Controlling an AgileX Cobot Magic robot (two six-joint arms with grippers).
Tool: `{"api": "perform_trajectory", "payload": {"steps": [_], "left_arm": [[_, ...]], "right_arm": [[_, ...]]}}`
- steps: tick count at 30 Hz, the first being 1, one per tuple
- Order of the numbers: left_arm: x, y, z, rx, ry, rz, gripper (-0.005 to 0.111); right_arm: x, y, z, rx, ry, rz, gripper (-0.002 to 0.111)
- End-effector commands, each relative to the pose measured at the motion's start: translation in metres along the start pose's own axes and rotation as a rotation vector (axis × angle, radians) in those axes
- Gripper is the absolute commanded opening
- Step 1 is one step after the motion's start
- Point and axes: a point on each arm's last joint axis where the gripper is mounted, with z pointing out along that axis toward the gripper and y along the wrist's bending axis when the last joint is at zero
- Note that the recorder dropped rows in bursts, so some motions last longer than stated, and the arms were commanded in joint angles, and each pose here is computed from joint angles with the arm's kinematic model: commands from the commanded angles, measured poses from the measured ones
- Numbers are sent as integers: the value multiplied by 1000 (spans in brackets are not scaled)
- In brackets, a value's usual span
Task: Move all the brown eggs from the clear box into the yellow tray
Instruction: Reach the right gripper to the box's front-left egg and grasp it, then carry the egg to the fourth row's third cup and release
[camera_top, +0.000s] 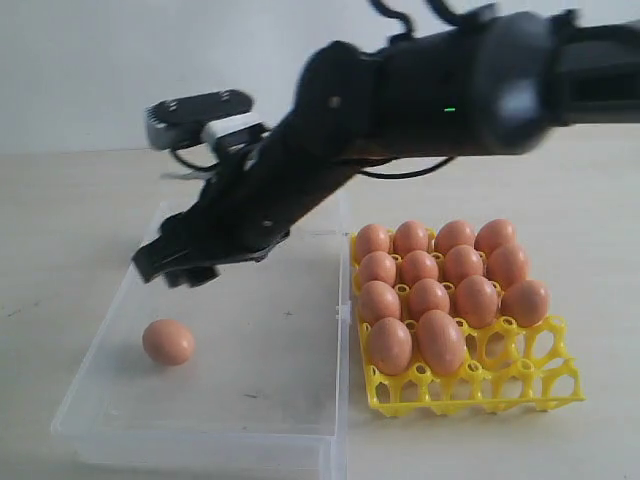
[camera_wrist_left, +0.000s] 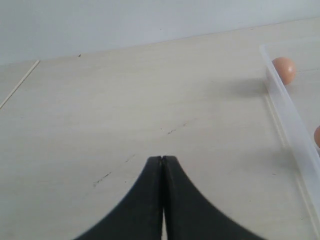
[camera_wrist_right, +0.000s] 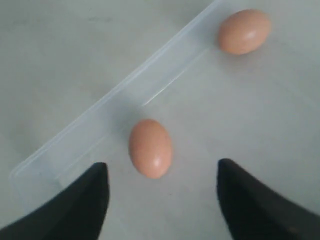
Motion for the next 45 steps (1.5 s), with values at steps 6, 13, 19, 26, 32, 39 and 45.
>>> {"api": "perform_trajectory", "payload": {"steps": [6,13,19,26,32,39,45], "left_arm": [[-2,0,-1,5,-19,-6,0],[-2,0,-1,5,-19,-6,0],[-2,0,-1,5,-19,-6,0],[-2,0,-1,5,-19,-6,0],[-2,0,-1,5,-19,-6,0],[-2,0,-1,5,-19,-6,0],[-2,0,-1,5,-19,-6,0]], "right_arm": [[3,40,77,-99,280,-208,70],[3,40,100,-101,274,-262,26],[1,44,100,-136,256,-195,50],[-8,43,102,-95,157,-60,54],[-6,42,106,-92,164,-60,61],[4,37,121,-86,199,-53,61],[9,35,128,-84,217,-49,51]]}}
